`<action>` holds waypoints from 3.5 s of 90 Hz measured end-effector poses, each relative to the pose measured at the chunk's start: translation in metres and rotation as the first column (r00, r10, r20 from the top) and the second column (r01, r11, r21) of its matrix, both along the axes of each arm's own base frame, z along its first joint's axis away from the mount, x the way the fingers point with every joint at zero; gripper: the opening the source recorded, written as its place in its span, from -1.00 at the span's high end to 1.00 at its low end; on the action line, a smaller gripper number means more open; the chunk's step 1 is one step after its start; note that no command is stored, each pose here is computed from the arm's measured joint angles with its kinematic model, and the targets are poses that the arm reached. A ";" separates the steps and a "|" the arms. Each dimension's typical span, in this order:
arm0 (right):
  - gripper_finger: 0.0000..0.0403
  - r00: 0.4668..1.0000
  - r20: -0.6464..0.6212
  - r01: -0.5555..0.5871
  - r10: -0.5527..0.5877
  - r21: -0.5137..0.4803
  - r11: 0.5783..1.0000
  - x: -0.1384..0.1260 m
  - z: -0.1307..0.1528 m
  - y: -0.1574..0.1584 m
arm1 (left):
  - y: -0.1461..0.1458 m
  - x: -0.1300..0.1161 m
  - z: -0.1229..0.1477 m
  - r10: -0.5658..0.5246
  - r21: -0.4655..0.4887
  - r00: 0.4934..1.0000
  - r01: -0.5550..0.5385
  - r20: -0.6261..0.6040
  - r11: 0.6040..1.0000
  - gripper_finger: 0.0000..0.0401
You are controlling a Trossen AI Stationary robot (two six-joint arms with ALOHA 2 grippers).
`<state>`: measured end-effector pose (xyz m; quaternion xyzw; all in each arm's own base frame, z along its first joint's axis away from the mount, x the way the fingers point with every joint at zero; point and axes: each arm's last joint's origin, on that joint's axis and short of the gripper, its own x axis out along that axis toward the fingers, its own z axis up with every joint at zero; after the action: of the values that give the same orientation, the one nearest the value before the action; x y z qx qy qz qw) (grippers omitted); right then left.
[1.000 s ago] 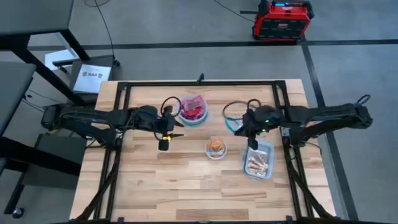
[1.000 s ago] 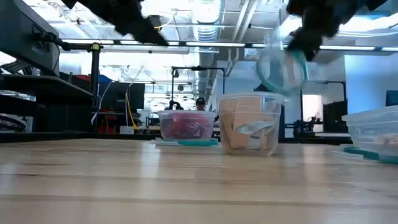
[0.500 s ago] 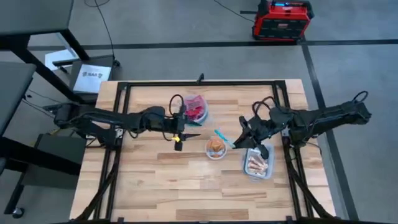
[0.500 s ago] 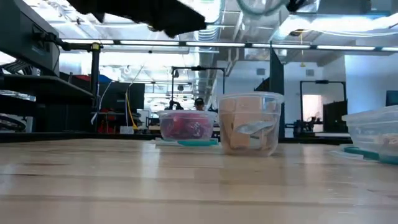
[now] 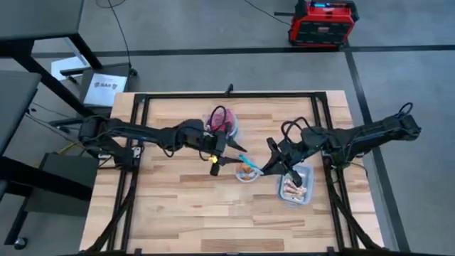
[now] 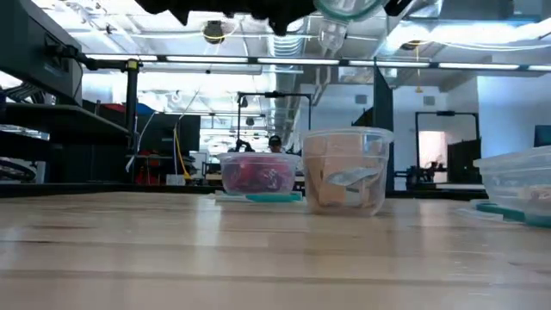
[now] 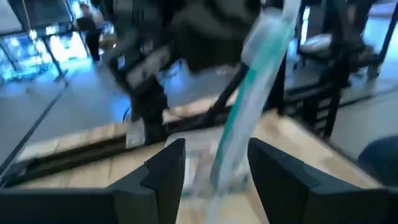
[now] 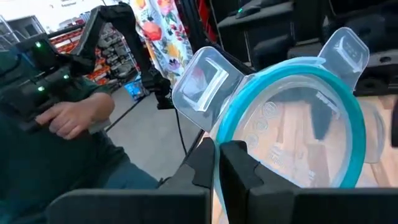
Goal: Sort candy
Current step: Close the small circular transparent bin
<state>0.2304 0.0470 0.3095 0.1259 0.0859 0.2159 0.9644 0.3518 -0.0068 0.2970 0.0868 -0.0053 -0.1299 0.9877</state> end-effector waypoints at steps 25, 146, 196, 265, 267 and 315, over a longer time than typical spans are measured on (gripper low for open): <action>1.00 1.000 0.004 -0.003 0.003 -0.013 1.000 0.000 0.000 0.000 | -0.005 0.000 -0.005 -0.034 -0.021 0.998 0.033 -0.051 0.999 0.50; 0.73 0.618 -0.431 0.489 -0.658 -0.445 0.751 -0.083 -0.047 -0.037 | 0.054 0.033 -0.102 -0.411 -0.806 0.809 -0.126 -0.421 0.579 0.85; 0.73 0.626 -0.422 0.495 -0.655 -0.434 0.753 -0.082 -0.046 -0.037 | 0.051 0.034 -0.099 -0.471 -0.848 0.788 -0.117 -0.396 0.517 0.85; 0.73 0.624 -0.425 0.499 -0.656 -0.429 0.753 -0.082 -0.046 -0.037 | 0.049 0.032 -0.106 -0.478 -0.837 0.756 -0.164 -0.447 0.523 0.77; 0.73 0.624 -0.425 0.499 -0.656 -0.429 0.753 -0.082 -0.046 -0.037 | 0.049 0.032 -0.106 -0.478 -0.837 0.756 -0.164 -0.447 0.523 0.76; 0.73 0.623 -0.426 0.498 -0.656 -0.430 0.753 -0.082 -0.046 -0.037 | 0.038 0.034 -0.102 -0.516 -0.860 0.745 -0.150 -0.422 0.487 0.78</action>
<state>0.1483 0.0103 0.2632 0.0705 0.3437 -0.1682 0.9212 0.3855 0.0315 0.1952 -0.4625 0.2554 -0.2440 0.8132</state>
